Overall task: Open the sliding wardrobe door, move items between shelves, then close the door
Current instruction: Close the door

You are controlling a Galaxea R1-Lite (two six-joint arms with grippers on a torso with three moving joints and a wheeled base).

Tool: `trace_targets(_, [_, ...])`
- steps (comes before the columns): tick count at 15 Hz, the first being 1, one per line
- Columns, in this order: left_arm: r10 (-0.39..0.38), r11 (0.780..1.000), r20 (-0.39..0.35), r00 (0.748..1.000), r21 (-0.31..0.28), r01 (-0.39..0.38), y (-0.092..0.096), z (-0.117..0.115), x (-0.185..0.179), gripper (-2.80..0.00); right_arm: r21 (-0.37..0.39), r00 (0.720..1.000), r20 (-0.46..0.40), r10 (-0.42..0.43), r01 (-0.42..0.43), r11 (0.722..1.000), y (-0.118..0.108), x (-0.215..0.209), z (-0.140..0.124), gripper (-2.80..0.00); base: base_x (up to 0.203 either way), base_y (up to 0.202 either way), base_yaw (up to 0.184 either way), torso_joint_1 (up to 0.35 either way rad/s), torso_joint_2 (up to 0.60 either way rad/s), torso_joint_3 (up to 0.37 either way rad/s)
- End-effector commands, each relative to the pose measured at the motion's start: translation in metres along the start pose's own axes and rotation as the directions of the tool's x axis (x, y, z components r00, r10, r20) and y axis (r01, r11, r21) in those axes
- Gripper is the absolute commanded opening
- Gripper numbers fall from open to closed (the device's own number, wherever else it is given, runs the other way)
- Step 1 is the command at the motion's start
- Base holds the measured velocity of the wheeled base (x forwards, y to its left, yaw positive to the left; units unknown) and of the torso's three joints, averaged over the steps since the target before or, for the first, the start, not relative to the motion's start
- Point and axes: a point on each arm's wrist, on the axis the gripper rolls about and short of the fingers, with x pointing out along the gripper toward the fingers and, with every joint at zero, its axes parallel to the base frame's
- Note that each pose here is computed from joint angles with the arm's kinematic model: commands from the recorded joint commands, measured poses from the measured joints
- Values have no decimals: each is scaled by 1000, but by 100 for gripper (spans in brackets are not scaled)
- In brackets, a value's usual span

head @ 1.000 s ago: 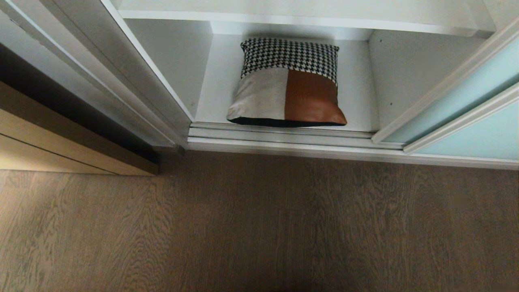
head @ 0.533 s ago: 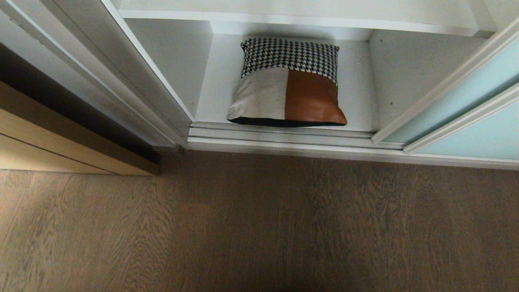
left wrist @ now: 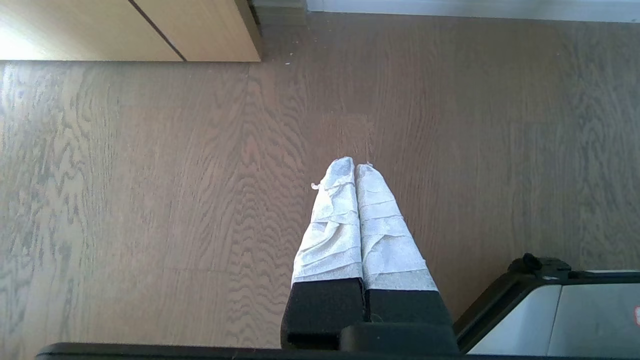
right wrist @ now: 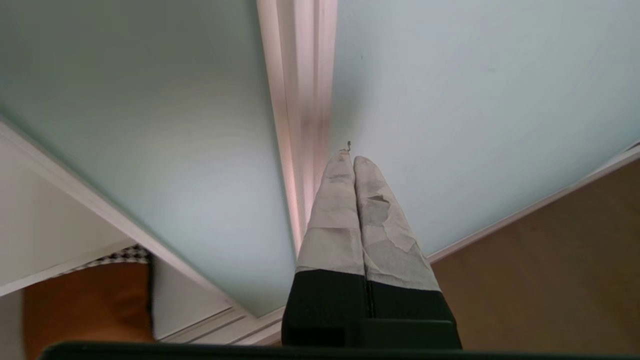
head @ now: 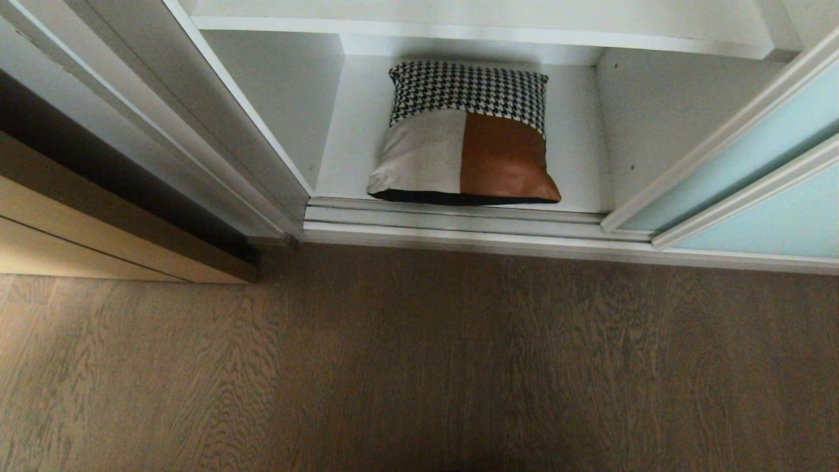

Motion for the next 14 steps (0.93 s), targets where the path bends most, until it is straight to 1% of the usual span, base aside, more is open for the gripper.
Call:
trace_targets(1, [0,1000,-2,1000,0,0,0,0,0,-280,-21,999,28,-29,30,999,-6,0,3,-280,0,0,0,0,0,0])
trace_targets(3, [0,1000,-2,1000,0,0,0,0,0,-280,-45,996,79,-36,39,998,-14,12,5,-280,0,0,0,0,0,0])
trace_targets(5, [0,1000,-1,1000,0,0,0,0,0,-280,-48,995,97,-34,39,998,-23,28,3,-280,0,0,0,0,0,0])
trace_targets(10, [0,1000,-2,1000,0,0,0,0,0,-280,-45,995,90,-52,57,997,-39,55,0,-280,0,0,0,0,0,0])
trace_targets(14, [0,1000,-1,1000,0,0,0,0,0,-280,-39,995,72,-67,70,997,-51,71,-8,-280,0,0,0,0,0,0])
